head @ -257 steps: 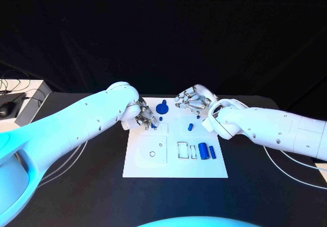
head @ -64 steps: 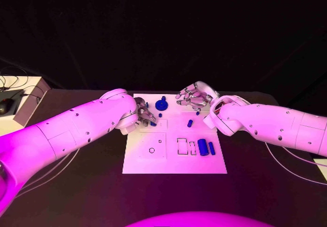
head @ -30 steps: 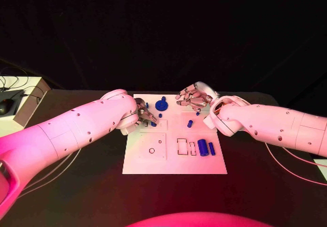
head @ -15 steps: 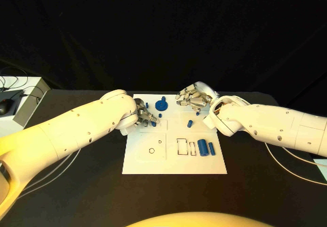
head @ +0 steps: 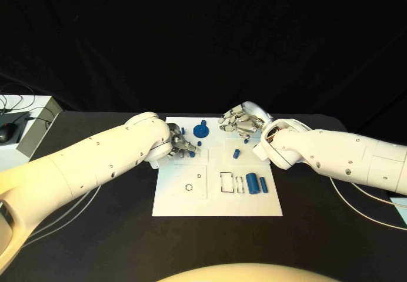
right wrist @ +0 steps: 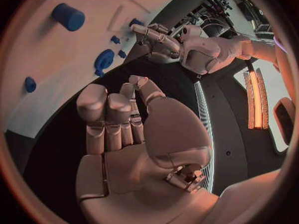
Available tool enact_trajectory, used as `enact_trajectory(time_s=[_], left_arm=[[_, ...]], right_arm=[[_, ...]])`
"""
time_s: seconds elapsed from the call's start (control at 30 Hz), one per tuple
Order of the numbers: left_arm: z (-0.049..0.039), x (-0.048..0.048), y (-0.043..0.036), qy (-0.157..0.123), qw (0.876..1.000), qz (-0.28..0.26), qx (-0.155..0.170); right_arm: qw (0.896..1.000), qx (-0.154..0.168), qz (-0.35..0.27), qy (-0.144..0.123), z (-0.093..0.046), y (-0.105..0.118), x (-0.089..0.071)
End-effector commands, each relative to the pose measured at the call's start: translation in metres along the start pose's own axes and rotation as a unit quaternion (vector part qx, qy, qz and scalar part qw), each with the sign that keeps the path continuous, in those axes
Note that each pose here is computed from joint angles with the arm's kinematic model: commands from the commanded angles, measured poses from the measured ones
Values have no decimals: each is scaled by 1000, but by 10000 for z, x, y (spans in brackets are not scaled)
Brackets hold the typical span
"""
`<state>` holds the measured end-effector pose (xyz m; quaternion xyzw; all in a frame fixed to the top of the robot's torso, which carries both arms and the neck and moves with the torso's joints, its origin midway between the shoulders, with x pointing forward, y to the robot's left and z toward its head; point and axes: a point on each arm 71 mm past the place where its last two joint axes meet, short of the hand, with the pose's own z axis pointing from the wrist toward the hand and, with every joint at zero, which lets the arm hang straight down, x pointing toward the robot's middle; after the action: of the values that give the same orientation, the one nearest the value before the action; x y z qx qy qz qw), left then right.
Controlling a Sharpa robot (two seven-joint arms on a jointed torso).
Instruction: Assemble the parts on the task board
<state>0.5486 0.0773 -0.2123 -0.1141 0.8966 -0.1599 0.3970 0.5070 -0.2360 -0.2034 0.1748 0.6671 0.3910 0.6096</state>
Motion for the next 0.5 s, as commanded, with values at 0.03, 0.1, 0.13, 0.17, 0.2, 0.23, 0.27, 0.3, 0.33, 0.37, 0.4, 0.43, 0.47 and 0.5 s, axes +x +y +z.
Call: enact_trajectory(time_s=[0.03, 0.1, 0.13, 0.17, 0.2, 0.23, 0.27, 0.3, 0.33, 0.37, 0.4, 0.43, 0.47, 0.5], left_arm=[[-4, 15, -15, 3, 1000, -2, 3], [-4, 14, -12, 3, 1000, -2, 3], [-5, 13, -9, 3, 1000, -2, 3], [-6, 12, -7, 3, 1000, -2, 3], [-6, 12, -5, 3, 1000, -2, 3], [-7, 11, -3, 4, 1000, -2, 3], [-8, 11, -2, 4, 1000, -2, 3], [-9, 10, 0, 4, 1000, -2, 4], [-10, 10, 1, 3, 1000, -2, 4], [-10, 9, 2, 3, 1000, -2, 4], [-10, 7, 4, 3, 1000, -2, 4], [-10, 6, 5, 2, 1000, -2, 3], [-10, 4, 7, 2, 1000, -2, 3], [-11, 3, 9, 2, 1000, -2, 3]], right_arm=[[1000, -6, -2, 6, 0, 12, 14], [1000, -6, -2, 6, 0, 12, 13], [1000, -6, -2, 6, -1, 12, 13], [1000, -6, -2, 6, -1, 11, 13], [1000, -6, -2, 6, -1, 11, 13], [1000, -6, -2, 6, -1, 11, 12], [1000, -6, -2, 6, -1, 11, 12], [1000, -6, -2, 6, -1, 11, 12], [1000, -6, -2, 6, -1, 11, 12], [1000, -6, -2, 6, -1, 11, 13], [1000, -6, -2, 6, -1, 11, 13], [1000, -6, -2, 6, -1, 12, 13], [1000, -6, -2, 6, -1, 12, 13], [1000, -6, -2, 6, -1, 12, 13]])
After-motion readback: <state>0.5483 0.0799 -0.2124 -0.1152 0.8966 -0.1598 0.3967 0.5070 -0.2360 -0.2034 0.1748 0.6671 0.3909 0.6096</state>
